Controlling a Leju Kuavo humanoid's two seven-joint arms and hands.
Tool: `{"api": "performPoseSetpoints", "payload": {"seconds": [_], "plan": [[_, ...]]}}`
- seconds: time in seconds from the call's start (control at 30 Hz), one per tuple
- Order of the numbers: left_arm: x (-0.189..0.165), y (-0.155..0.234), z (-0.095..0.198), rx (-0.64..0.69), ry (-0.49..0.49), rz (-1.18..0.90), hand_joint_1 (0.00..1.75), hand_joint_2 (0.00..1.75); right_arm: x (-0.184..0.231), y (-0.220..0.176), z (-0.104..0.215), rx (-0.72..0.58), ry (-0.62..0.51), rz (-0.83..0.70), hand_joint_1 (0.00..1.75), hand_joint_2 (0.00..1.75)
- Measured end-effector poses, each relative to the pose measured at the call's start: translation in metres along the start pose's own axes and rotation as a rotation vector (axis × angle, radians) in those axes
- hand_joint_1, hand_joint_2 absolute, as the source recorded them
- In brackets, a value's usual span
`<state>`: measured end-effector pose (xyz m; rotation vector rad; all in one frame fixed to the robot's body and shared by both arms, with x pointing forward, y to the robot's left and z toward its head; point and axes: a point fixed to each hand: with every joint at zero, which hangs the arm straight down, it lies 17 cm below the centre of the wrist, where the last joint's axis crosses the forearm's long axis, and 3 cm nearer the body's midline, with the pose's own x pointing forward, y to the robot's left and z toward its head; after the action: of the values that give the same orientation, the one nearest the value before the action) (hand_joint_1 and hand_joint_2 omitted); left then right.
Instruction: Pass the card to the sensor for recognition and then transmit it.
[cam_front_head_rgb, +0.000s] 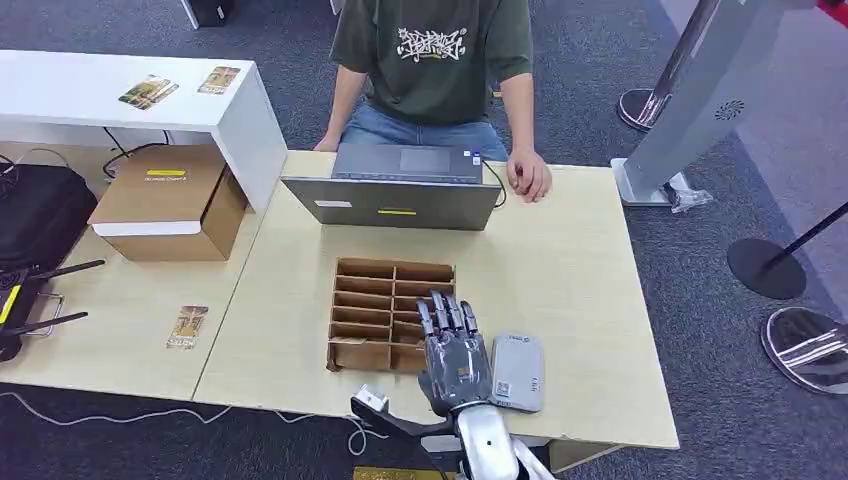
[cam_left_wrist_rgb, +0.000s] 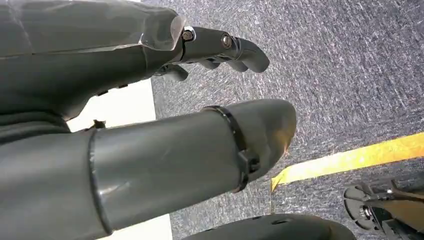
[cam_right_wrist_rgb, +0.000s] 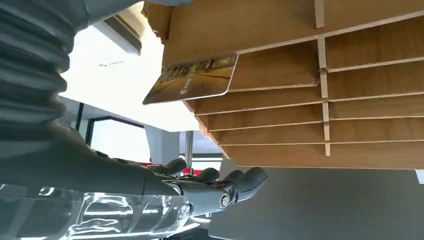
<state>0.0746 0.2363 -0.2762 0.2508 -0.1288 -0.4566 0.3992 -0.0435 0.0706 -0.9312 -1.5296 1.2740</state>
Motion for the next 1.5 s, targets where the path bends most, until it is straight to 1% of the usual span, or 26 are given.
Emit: {"api": "performPoseSetpoints", "payload": {"seconds": [0.4, 0.63, 1.3, 1.5], "plan": [[0.000, 0.000, 0.000, -0.001, 0.003, 0.007, 0.00, 0.00, -0.004, -0.001, 0.000, 0.039, 0.029, 0.006, 0.00, 1.75], [0.000, 0.000, 0.000, -0.001, 0.001, 0.009, 0.00, 0.00, -0.010, 0.007, 0.003, 0.089, 0.060, 0.018, 0.00, 1.75], [0.000, 0.000, 0.000, 0.002, -0.003, 0.010, 0.00, 0.00, -0.025, 0.009, 0.015, 0.095, 0.098, 0.013, 0.00, 1.75], [0.001, 0.000, 0.000, 0.002, -0.005, 0.010, 0.00, 0.00, -0.024, 0.008, 0.016, 0.091, 0.092, 0.011, 0.00, 1.75]]}}
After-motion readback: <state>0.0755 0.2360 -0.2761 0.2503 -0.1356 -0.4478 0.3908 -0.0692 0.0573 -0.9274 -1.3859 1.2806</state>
